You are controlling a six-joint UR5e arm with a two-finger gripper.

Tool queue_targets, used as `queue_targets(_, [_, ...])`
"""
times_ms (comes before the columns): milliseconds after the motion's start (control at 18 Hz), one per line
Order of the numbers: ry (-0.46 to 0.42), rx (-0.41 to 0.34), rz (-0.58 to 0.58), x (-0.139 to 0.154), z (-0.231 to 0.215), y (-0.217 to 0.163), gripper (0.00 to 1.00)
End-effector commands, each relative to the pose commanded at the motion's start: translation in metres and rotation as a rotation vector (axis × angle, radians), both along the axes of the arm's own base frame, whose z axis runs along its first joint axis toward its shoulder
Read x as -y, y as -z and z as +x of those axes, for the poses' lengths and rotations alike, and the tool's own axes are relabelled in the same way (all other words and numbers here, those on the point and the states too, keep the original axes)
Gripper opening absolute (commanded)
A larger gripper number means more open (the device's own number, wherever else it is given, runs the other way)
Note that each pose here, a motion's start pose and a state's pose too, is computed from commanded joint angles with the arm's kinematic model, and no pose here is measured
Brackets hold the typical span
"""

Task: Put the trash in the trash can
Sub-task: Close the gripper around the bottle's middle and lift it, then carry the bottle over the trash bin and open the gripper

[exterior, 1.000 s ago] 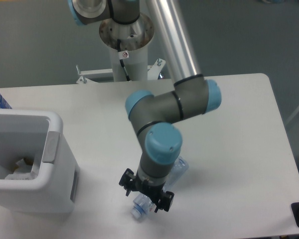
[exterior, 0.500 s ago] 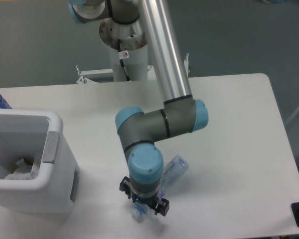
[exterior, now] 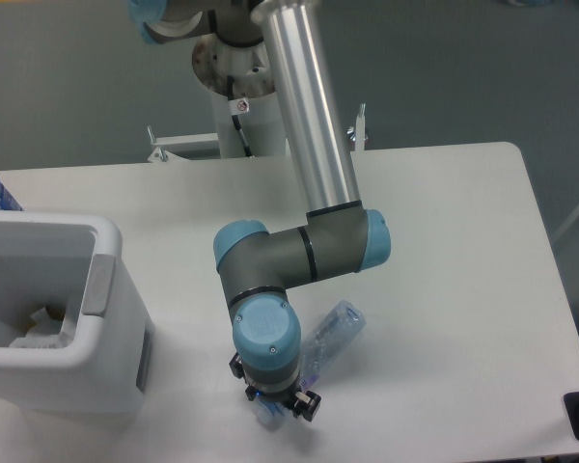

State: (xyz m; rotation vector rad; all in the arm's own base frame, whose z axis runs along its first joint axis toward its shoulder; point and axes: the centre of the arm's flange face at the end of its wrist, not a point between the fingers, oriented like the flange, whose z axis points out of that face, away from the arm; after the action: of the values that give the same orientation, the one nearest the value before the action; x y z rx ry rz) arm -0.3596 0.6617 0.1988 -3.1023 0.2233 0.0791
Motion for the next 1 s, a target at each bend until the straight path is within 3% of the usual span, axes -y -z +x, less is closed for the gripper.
queue_targets(389, [0.001,-0.029,0.055,-0.007,-0.006,-0.034,0.48])
queue_targets(556, [-0.009,-0.047,0.102,0.000,-0.014,-0.068,0.47])
queue_targets(722, [-0.041,0.031,0.261,0.013,-0.035,-0.116,0.37])
queue_targets(1000, [-0.061,0.145,0.508,0.037,-0.039,-0.207,0.38])
